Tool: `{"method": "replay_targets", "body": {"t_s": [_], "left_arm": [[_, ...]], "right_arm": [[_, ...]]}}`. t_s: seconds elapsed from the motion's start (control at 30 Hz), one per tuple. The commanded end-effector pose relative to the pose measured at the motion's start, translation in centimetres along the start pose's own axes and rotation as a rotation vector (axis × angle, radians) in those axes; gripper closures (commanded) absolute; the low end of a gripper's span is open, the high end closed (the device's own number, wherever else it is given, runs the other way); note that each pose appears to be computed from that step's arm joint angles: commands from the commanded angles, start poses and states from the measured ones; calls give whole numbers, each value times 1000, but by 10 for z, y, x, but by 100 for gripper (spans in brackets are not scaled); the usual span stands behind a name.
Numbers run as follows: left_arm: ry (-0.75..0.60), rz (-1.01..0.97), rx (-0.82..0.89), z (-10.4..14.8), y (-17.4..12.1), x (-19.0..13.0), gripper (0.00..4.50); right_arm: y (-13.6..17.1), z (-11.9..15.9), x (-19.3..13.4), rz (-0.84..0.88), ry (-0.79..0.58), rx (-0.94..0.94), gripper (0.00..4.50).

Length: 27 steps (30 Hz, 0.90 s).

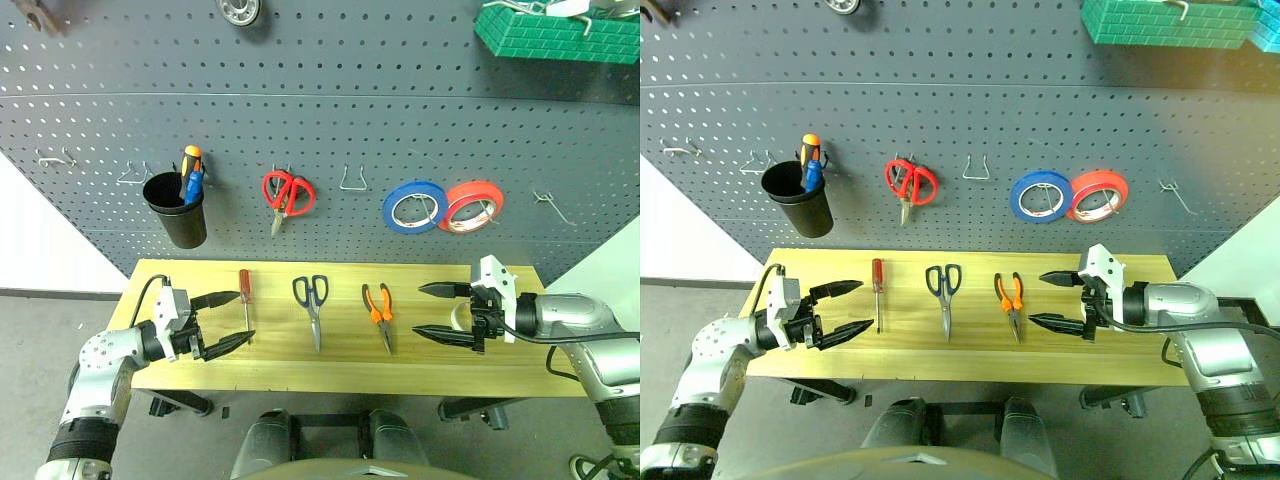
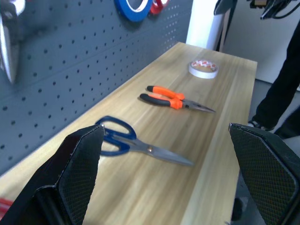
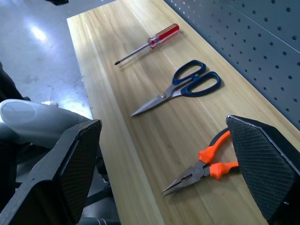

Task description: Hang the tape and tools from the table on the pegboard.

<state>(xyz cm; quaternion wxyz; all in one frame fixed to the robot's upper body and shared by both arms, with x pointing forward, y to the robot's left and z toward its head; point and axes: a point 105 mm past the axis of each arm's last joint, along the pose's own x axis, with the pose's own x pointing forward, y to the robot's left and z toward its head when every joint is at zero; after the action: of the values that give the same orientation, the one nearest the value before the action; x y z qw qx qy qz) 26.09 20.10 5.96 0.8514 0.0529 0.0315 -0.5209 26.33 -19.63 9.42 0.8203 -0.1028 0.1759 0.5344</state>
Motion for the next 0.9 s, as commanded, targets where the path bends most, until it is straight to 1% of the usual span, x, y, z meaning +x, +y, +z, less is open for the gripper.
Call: {"method": "replay_targets", "body": {"t_s": [0.03,0.2,0.47,0.67,0.77,0.9], "left_arm": [[4,-11,26,3,0,0,4],[-1,-20,24,2,-5,1,4],[-1,-41,9,-2,-15,1,4],[-2,-60,0,-10,-16,5,4],[-5,-60,-1,-13,-16,4,4],[6,-57,26,-15,-16,2,4]], "right_arm": [[-7,6,-11,-42,-12,-39,0],[-5,4,-17,-71,-23,-18,0],[-1,-11,-22,-89,14,17,0],[-7,-23,-28,-153,74,56,0],[-11,-31,-26,-178,130,76,0],[-24,-41,-24,-261,192,92,0]]}}
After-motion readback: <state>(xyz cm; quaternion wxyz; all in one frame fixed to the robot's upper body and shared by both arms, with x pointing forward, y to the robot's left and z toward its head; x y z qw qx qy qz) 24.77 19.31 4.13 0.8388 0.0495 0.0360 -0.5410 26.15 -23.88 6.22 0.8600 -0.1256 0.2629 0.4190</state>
